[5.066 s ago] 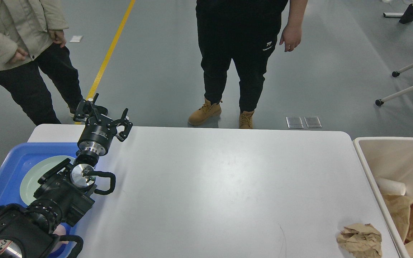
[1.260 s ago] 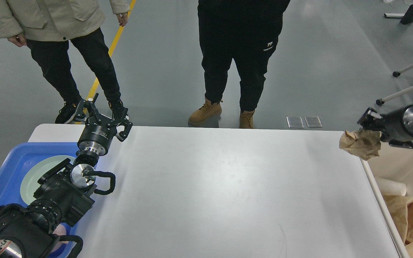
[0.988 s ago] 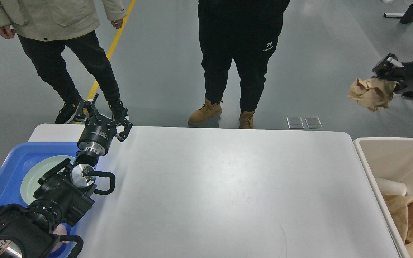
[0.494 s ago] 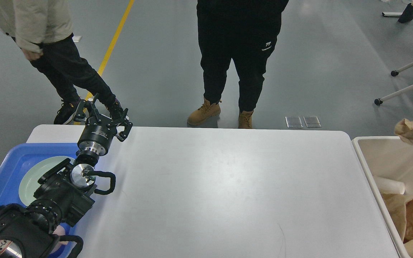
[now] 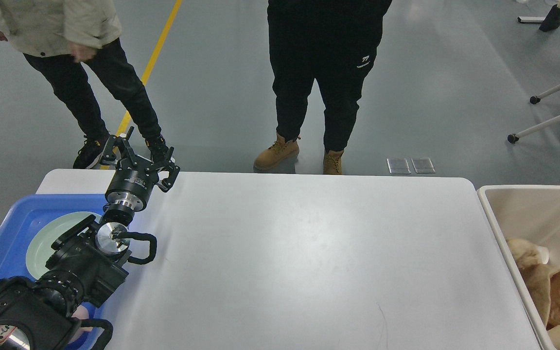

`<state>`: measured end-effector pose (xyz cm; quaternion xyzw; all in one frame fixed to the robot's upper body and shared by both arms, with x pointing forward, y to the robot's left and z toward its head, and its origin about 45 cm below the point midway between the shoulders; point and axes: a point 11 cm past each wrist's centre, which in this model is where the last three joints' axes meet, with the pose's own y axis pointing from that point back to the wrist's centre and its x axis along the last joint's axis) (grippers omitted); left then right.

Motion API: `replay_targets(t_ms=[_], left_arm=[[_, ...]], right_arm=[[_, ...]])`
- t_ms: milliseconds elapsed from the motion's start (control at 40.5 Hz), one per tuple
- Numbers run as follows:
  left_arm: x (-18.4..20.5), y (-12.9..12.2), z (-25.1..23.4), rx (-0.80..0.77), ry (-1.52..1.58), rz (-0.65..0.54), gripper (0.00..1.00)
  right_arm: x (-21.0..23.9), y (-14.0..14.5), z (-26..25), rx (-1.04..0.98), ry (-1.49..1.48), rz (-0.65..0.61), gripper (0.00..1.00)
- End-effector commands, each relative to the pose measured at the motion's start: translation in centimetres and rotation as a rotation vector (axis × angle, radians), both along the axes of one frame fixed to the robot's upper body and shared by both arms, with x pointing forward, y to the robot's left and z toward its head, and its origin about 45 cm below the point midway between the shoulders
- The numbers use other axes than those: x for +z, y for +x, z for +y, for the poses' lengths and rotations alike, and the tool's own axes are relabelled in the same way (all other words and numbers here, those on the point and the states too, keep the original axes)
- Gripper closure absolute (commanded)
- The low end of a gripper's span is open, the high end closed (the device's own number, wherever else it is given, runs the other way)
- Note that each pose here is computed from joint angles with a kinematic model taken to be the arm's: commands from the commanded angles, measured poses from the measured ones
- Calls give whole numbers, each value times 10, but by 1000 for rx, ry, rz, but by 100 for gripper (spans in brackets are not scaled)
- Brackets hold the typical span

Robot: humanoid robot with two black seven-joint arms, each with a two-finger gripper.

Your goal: Tidy desktop

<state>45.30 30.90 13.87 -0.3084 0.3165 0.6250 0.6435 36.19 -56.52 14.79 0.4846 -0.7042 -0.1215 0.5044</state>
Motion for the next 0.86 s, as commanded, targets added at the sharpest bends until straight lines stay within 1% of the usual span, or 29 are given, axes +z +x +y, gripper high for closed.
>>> replay_targets(t_ms=[0,25,99,124,198,247,272,346,469,568,667,766,840], left_arm=[[0,0,0,1,0,2,4],[0,0,0,0,0,1,4],[0,0,0,0,0,1,4],[0,0,0,1,0,2,4],[0,0,0,0,0,1,4],[0,0,0,1,0,0,4],[0,0,0,1,0,2,4],[0,0,0,0,0,-1,4],[0,0,0,0,0,1,4],[0,0,0,0,0,-1,4],[0,0,0,0,0,-1,4],[0,0,0,0,0,-1,4],[0,0,0,1,0,0,4]], right_arm=[[-1,18,22,-38,124,-101,0],[3,29,34,-61,196,-163,0],[8,45,52,-116,334,-271,0],[13,57,67,-145,434,-342,0],[18,73,93,-164,570,-418,0],[24,83,109,-161,650,-471,0],[35,94,125,-146,724,-538,0],[52,108,154,-89,821,-642,0],[65,113,193,10,911,-805,0],[76,115,206,54,918,-947,0],[73,117,230,72,949,-1019,0],[67,118,252,77,982,-1014,0],[68,118,253,76,983,-1016,0]])
